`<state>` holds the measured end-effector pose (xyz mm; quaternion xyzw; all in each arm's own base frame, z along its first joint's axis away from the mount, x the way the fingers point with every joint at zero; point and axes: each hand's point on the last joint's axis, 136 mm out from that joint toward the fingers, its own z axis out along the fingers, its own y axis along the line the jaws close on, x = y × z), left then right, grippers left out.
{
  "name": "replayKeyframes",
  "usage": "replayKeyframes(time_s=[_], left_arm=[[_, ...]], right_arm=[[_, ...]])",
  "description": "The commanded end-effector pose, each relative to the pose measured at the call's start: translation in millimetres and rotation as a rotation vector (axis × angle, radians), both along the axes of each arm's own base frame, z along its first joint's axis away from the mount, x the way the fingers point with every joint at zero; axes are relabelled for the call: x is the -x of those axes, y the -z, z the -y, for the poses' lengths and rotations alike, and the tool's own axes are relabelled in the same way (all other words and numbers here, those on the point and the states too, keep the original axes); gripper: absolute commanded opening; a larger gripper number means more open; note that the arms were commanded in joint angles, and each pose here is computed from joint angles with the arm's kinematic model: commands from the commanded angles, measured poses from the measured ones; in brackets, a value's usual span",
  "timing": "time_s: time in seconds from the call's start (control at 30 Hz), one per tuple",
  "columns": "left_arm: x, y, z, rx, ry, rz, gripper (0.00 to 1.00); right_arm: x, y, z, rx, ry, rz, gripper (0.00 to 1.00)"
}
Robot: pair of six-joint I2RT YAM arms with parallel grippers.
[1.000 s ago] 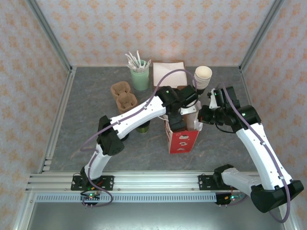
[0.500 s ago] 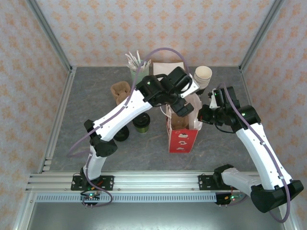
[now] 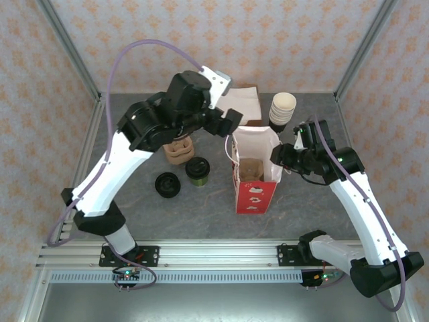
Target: Pack the takeout coffee
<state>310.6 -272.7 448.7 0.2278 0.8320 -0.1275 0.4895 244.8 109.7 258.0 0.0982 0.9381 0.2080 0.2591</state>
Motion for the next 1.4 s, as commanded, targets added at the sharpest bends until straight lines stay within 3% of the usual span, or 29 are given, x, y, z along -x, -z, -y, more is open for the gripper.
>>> replayKeyframes(time_s=[0.0,0.2,0.5,0.67,0.83,1.03,1.17,1.37], left_arm=[[-10,4,-28,0.015,-0.148,0.009,0.93],[-2,24,-76,0.025,-0.288,-0.002,0.94],[12,85,-136,0.080,-0.480,-0.073,0.94],[15,129,-148,0.058,-0.540,-0.117,0.97],[6,158,-158,0.040,-0.611,-0.078,1.00],[-14,168,-180,0.034,-0.736,0.056,1.00],[-27,169,-179,0.050,-0.703,0.142,1.00],[-30,173,-200,0.058,-0.774,-0.008,1.00]], right_arm=[[-10,-21,11,0.044,0.029,0.074,0.55],[-16,-42,15,0.077,0.025,0.126,0.59],[-21,-58,9,0.026,0.037,0.141,0.58],[-26,-51,11,0.037,0.060,0.138,0.57],[-35,-29,10,0.072,0.033,0.124,0.59],[-57,-9,6,0.086,0.032,0.111,0.61],[-66,-6,7,0.073,0.084,0.072,0.65],[-58,-11,6,0.042,0.091,0.030,0.68]])
